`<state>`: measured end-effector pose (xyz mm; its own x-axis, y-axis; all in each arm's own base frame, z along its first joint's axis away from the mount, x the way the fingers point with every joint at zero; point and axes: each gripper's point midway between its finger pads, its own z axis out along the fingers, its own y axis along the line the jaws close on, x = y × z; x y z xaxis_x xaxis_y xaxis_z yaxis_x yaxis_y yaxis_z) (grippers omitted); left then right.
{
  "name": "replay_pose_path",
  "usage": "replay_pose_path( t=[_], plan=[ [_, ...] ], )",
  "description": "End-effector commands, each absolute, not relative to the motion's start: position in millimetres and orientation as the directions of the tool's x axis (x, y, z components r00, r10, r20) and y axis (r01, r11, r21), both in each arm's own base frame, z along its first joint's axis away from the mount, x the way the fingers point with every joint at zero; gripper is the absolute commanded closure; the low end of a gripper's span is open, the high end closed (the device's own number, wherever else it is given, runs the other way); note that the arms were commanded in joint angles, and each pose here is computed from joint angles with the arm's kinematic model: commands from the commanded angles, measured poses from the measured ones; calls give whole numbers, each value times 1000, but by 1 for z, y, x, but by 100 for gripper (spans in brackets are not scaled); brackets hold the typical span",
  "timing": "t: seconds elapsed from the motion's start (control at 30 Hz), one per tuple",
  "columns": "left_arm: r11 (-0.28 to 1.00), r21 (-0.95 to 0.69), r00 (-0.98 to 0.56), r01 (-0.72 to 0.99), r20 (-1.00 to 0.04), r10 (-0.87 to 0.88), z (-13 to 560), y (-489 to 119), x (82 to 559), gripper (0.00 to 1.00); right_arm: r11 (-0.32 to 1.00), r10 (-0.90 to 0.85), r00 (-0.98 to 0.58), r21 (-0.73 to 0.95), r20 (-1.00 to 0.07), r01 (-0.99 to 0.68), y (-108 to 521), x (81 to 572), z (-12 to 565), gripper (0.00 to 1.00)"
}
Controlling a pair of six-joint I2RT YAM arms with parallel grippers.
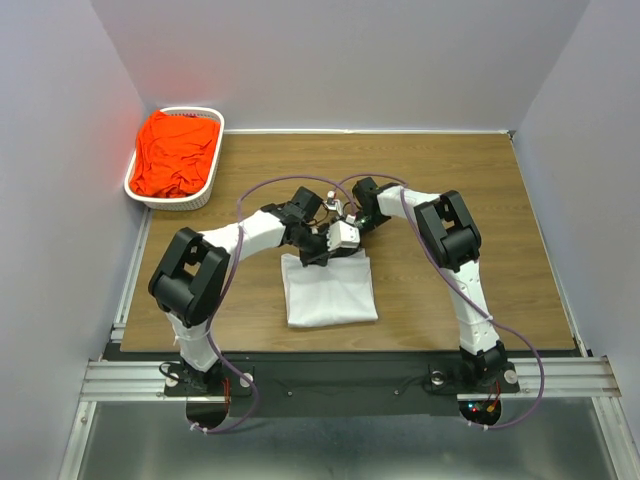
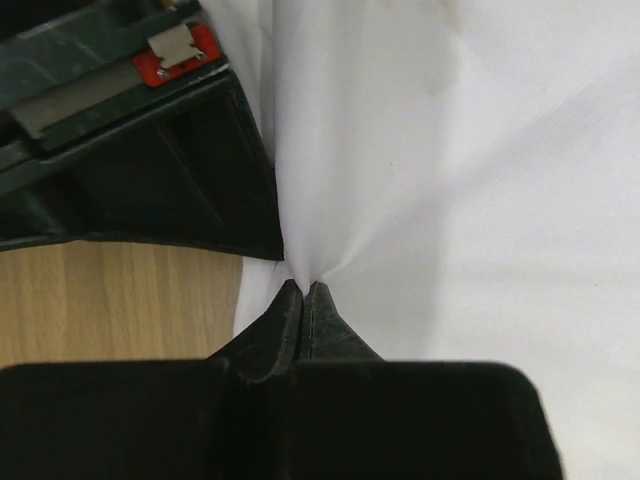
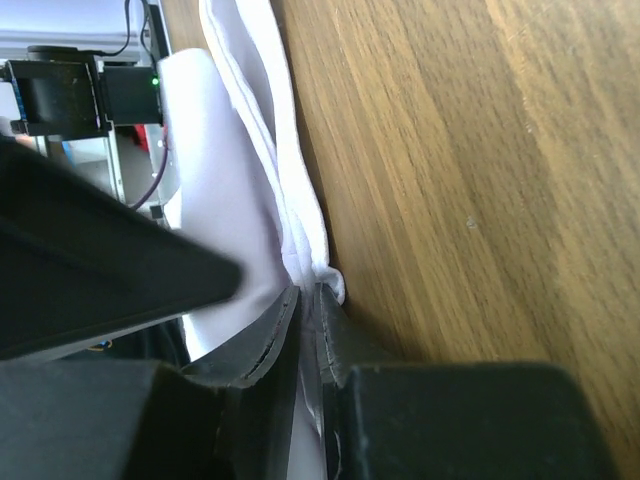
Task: Fold and stack the t-shirts
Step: Fold the tshirt
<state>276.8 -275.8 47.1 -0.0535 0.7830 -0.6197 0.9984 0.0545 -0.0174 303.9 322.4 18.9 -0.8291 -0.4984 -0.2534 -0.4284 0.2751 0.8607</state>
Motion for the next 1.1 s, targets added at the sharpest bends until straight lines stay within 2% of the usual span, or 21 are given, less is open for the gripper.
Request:
replay_pose_path(
  t=[0.0, 0.43, 0.67, 0.87, 0.97, 1.07],
  plan=[
    [69, 85, 7, 994, -681, 732, 101, -282, 283, 100, 338, -549, -797, 806, -250, -486, 314, 296, -14, 83],
    [78, 126, 21, 989, -642, 766, 90, -272, 303, 100, 338, -546, -792, 793, -272, -506, 315, 302, -7, 83],
    [75, 128, 24, 989, -641, 767, 87, -269, 303, 100, 399, -561, -750, 679, -351, -617, 309, 327, 6, 81],
    [60, 129, 37, 990, -639, 769, 88, -268, 298, 100, 451, -549, -704, 549, -450, -703, 306, 363, 38, 67],
    [55, 129, 42, 990, -648, 760, 95, -268, 296, 100, 464, -525, -684, 504, -506, -729, 306, 383, 59, 66],
    [68, 145, 42, 987, -642, 765, 96, -266, 300, 100, 471, -504, -698, 516, -509, -716, 306, 392, 61, 69]
  ],
)
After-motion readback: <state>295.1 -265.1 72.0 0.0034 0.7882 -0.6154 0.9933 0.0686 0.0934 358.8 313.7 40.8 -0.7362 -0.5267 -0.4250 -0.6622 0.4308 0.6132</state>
